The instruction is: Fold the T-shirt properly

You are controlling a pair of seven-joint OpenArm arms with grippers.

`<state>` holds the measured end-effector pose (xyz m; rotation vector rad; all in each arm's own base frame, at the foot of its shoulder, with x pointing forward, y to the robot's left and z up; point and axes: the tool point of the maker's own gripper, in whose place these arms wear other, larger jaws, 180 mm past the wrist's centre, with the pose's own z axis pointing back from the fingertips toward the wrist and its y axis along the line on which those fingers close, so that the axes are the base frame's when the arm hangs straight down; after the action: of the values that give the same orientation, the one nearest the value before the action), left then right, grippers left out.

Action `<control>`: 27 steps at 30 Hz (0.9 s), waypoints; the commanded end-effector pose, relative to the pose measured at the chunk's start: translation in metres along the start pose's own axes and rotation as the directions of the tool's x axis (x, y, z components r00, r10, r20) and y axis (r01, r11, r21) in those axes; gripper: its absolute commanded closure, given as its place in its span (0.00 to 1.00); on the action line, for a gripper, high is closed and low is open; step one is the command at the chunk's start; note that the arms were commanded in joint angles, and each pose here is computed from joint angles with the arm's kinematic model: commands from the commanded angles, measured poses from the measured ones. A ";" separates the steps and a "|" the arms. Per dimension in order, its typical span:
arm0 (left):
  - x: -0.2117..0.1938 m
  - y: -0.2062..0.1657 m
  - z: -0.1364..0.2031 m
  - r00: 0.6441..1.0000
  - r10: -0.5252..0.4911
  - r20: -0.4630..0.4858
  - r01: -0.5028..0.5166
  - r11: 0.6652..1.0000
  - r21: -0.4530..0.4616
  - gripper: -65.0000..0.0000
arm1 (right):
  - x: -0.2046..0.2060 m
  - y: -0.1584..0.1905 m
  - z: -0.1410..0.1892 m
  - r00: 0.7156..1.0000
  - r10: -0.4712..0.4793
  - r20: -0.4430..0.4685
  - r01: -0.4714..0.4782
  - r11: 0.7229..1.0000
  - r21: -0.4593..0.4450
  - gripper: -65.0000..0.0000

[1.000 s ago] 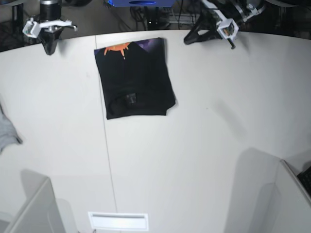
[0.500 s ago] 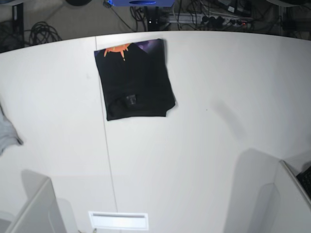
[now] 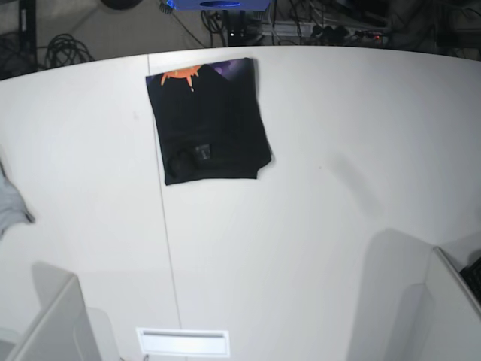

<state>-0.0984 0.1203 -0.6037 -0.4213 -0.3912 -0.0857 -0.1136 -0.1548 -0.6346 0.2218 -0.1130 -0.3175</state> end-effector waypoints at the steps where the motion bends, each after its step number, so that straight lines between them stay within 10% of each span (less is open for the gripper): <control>1: -0.017 -0.012 0.000 0.998 -0.004 -0.060 0.003 1.000 -0.012 1.00 | -0.015 -0.006 0.005 0.998 0.033 -0.055 -0.033 0.999 0.002 1.00; 8: -0.031 -0.022 -0.029 0.964 -0.079 -0.253 0.096 0.994 0.055 1.00 | -0.004 -0.029 0.010 0.943 0.298 -0.149 -0.294 0.955 0.048 1.00; 27: -0.010 0.021 -0.038 0.958 -0.051 -0.282 0.118 0.968 0.224 1.00 | 0.009 0.010 -0.007 0.950 0.293 -0.108 -0.283 0.954 0.098 1.00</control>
<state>-0.0767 0.1229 -0.6492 -0.1488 -0.1653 -0.1745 -0.0875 -0.1410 -0.6411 0.3077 -0.0625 -0.0031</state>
